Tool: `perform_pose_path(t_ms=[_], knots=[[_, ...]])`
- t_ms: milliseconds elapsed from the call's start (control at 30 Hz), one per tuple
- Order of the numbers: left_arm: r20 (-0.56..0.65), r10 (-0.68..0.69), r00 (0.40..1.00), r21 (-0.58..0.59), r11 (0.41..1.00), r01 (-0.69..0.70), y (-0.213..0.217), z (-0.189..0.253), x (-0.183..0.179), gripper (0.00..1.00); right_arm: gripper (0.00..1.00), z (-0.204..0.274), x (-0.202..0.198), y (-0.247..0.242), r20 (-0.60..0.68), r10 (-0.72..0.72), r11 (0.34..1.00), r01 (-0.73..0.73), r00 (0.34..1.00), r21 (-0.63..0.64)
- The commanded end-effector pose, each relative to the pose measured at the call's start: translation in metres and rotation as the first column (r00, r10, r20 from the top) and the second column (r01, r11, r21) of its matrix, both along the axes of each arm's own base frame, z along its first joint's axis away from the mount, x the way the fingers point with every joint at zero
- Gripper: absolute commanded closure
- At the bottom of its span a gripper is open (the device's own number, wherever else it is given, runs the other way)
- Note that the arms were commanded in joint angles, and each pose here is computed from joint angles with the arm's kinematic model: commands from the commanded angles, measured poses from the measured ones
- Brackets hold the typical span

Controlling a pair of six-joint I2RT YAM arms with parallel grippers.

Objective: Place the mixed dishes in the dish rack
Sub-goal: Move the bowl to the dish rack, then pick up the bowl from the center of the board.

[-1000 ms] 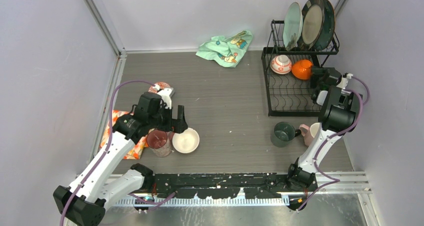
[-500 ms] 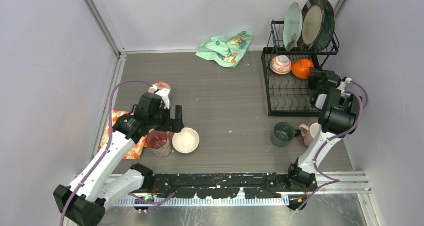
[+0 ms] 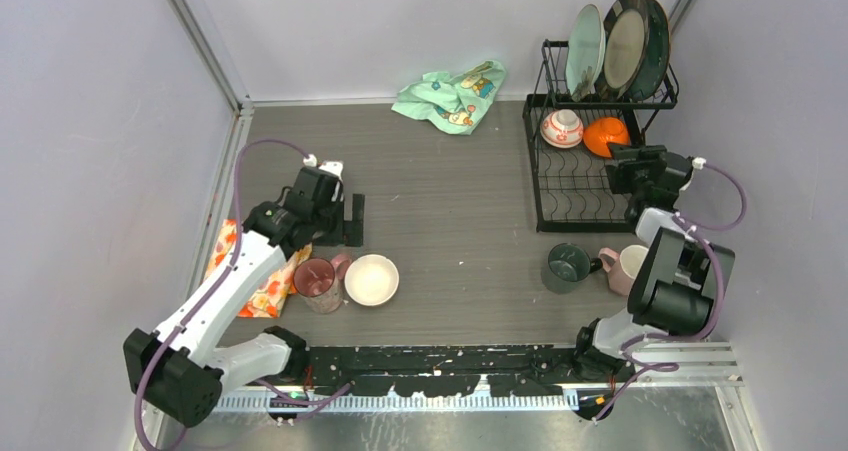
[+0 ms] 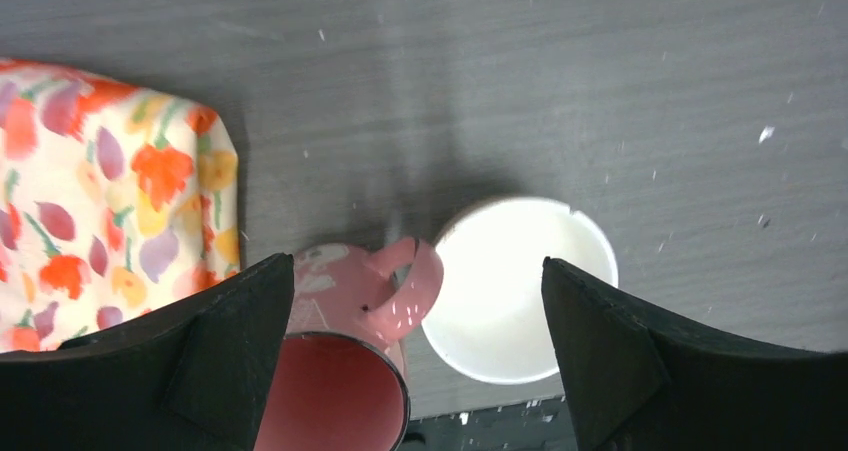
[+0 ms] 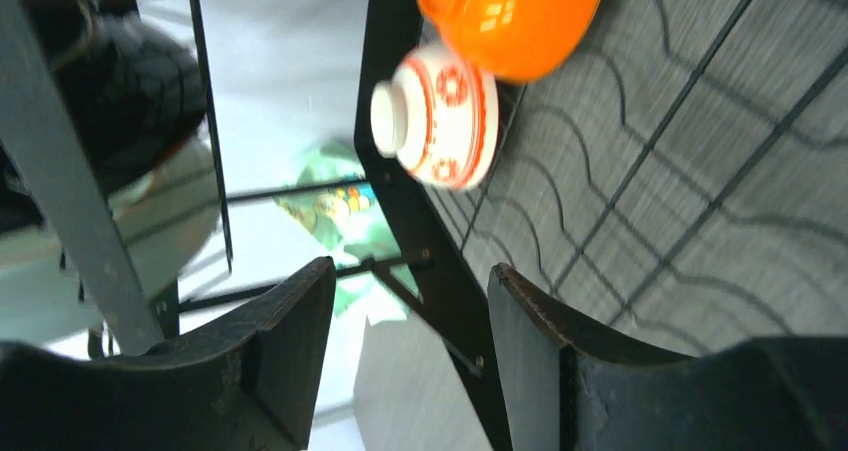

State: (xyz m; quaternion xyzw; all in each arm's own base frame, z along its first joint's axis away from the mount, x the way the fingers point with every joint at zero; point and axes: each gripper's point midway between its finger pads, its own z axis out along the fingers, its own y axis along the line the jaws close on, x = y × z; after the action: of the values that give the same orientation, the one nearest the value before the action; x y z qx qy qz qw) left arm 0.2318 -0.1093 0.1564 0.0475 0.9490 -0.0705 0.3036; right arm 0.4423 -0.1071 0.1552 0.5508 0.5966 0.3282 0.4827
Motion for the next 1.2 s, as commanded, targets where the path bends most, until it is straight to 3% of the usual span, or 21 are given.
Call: perform_pose_path(t_ms=[0, 267, 433, 533, 667, 967, 1167], knots=[[0.132, 0.131, 0.983, -0.016, 0.991, -0.130, 0.009, 0.043, 0.036, 0.06, 0.36, 0.013, -0.026, 0.050, -0.085, 0.196, 0.974, -0.204, 0.977, -0.094], [0.170, 0.322, 0.931, -0.069, 0.947, -0.315, 0.048, 0.054, 0.096, 0.13, 0.29, 0.047, -0.067, 0.153, -0.158, 0.435, 0.831, -0.463, 0.886, -0.308], [0.089, 0.458, 0.884, -0.088, 0.888, -0.451, 0.085, 0.041, 0.122, 0.19, 0.22, 0.062, -0.088, 0.201, -0.150, 0.566, 0.720, -0.574, 0.811, -0.390], [0.086, 0.516, 0.852, -0.117, 0.855, -0.506, 0.100, 0.036, 0.137, 0.23, 0.13, 0.065, -0.098, 0.213, -0.165, 0.600, 0.680, -0.608, 0.783, -0.411], [0.061, 0.589, 0.806, -0.146, 0.804, -0.577, 0.119, 0.019, 0.157, 0.27, 0.01, 0.070, -0.106, 0.212, -0.163, 0.600, 0.667, -0.603, 0.783, -0.437], [-0.026, 0.614, 0.789, -0.178, 0.773, -0.608, 0.135, -0.021, 0.192, 0.40, 0.00, 0.071, -0.119, 0.206, -0.151, 0.590, 0.654, -0.579, 0.793, -0.487], [-0.097, 0.609, 0.787, -0.165, 0.770, -0.616, 0.137, -0.049, 0.196, 0.42, 0.00, 0.074, -0.119, 0.209, -0.138, 0.604, 0.650, -0.586, 0.785, -0.484]])
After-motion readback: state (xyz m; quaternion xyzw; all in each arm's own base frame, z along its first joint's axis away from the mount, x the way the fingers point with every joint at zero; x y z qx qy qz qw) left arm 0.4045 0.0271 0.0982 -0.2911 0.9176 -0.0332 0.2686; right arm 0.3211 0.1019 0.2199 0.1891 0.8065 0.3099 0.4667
